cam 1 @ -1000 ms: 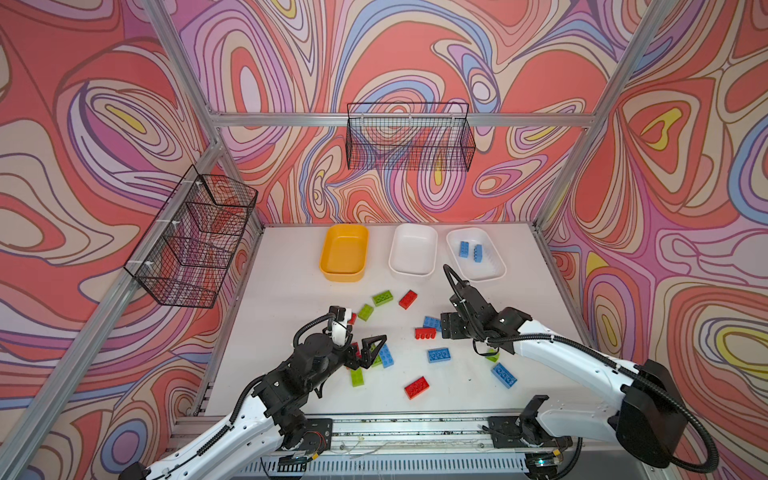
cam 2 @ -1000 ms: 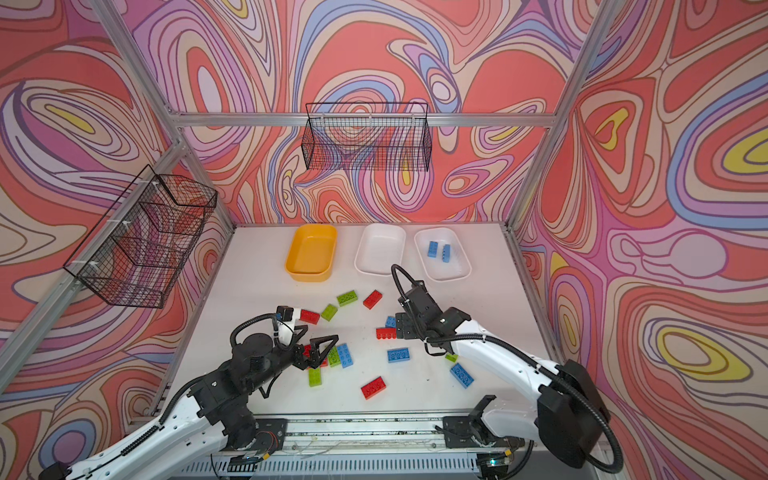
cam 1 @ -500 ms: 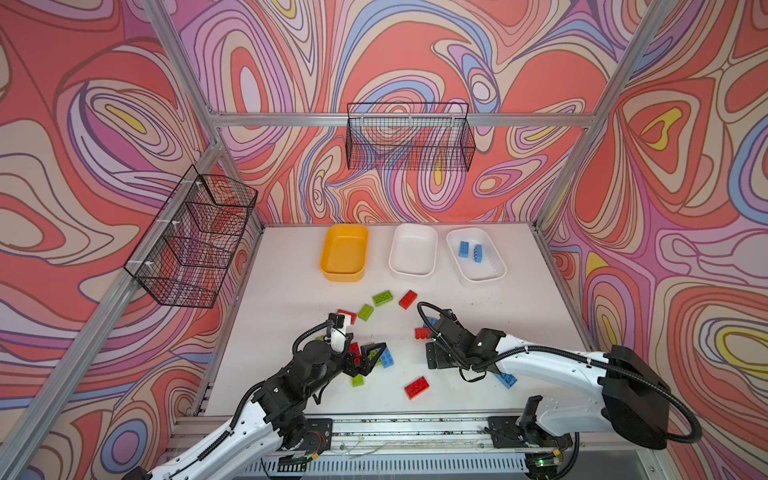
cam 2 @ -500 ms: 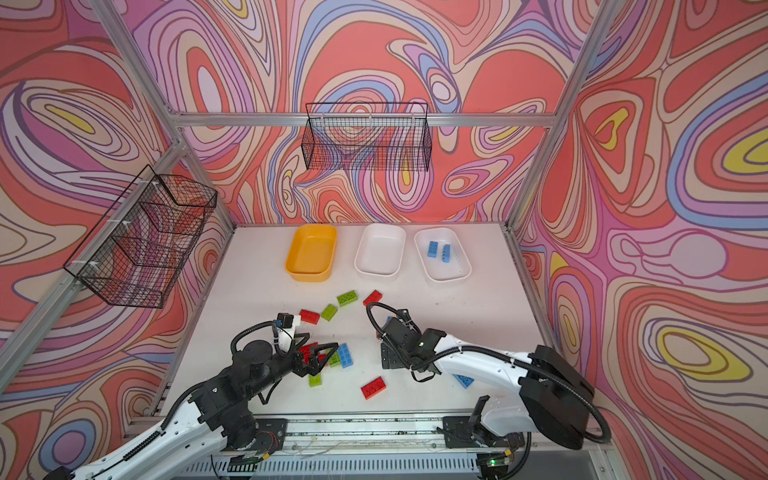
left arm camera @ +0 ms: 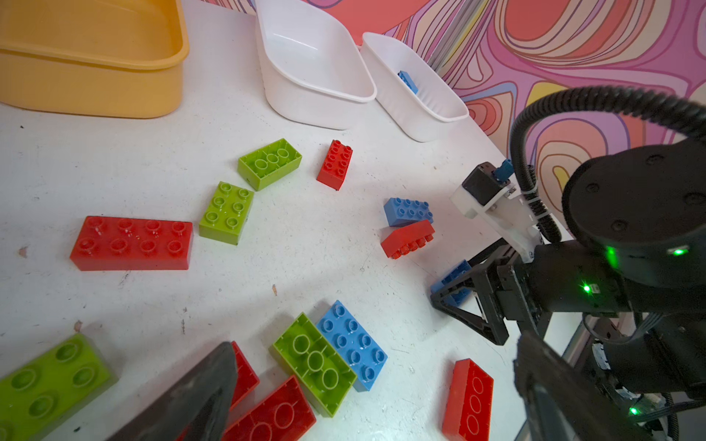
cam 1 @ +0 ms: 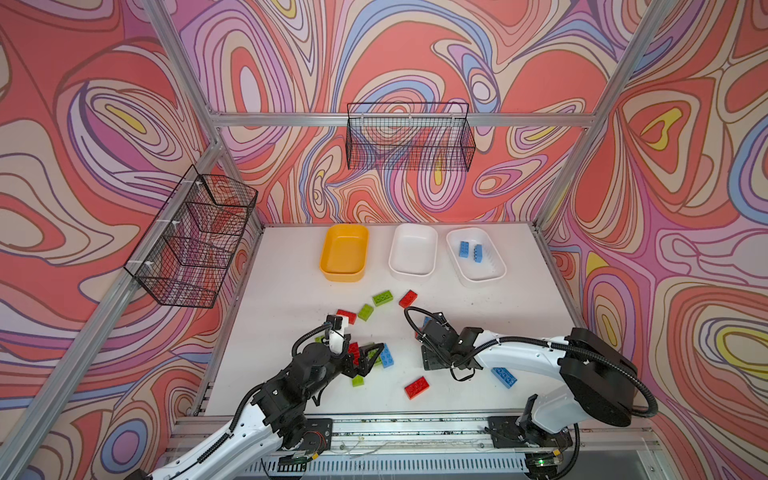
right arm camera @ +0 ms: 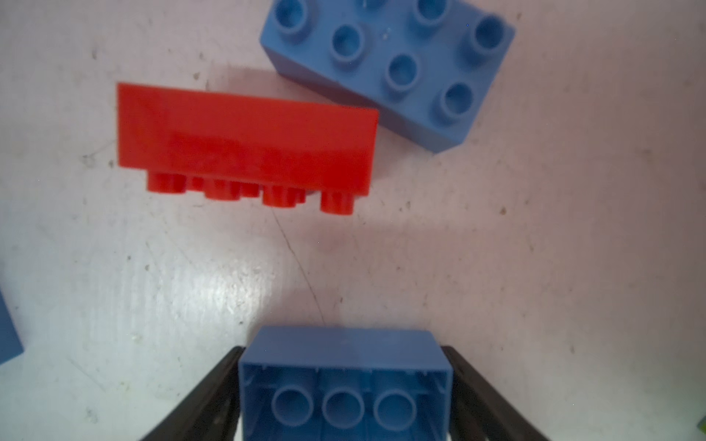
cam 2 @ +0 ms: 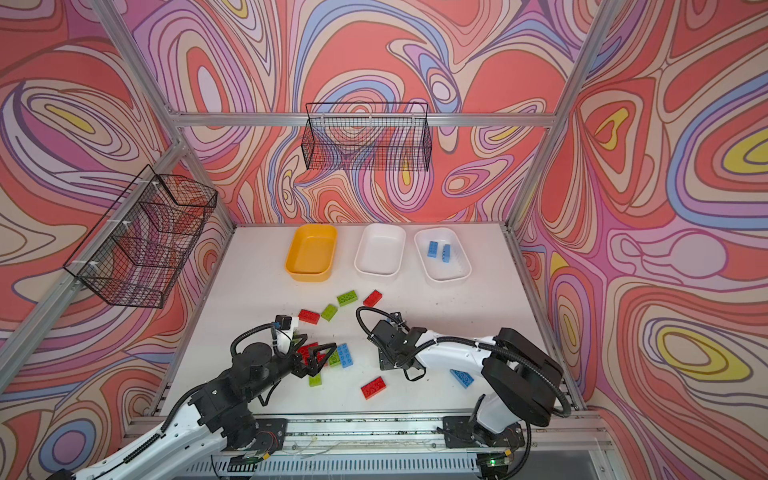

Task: Sort the legos into containers by color
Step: 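Reach the right gripper down and grasp a third light-blue brick, then carry the light-blue brick into the farther white tub and release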

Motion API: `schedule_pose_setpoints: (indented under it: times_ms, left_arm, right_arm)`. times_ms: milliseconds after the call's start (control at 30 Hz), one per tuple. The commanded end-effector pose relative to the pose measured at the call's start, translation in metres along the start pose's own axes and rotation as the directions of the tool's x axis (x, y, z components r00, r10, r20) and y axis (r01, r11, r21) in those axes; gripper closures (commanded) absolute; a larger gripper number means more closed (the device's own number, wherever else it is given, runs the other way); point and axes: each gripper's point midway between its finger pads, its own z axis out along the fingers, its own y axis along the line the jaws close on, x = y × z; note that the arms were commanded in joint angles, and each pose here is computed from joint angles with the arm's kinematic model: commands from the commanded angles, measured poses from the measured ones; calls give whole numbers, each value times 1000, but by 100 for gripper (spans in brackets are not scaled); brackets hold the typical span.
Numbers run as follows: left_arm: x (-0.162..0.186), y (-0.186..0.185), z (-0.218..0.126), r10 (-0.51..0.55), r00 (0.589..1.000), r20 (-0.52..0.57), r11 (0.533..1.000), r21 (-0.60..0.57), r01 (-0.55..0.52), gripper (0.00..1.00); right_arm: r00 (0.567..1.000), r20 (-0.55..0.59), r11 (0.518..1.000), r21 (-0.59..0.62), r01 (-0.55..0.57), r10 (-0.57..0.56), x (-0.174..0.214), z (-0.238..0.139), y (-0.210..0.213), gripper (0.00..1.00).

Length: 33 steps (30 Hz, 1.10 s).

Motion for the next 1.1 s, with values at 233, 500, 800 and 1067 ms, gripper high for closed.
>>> schedule_pose_setpoints:
  times_ms: [233, 500, 800, 1067]
  left_arm:
    - [1, 2, 3, 3, 1000, -5, 1000, -14, -4, 0]
    - [-8, -8, 2, -7, 1000, -6, 1000, 13, 8, 0]
    - [-17, -18, 15, -29, 999, -33, 999, 18, 29, 0]
    - [-23, -16, 22, -36, 999, -36, 999, -21, 35, 0]
  right_arm:
    - [996, 80, 999, 1, 33, -33, -21, -15, 5, 48]
    - [971, 236, 995, 98, 19, -41, -87, -54, -34, 52]
    - [882, 460, 977, 118, -179, 106, -225, -81, -125, 52]
    - [880, 436, 952, 139, -274, 189, -295, -11, -177, 53]
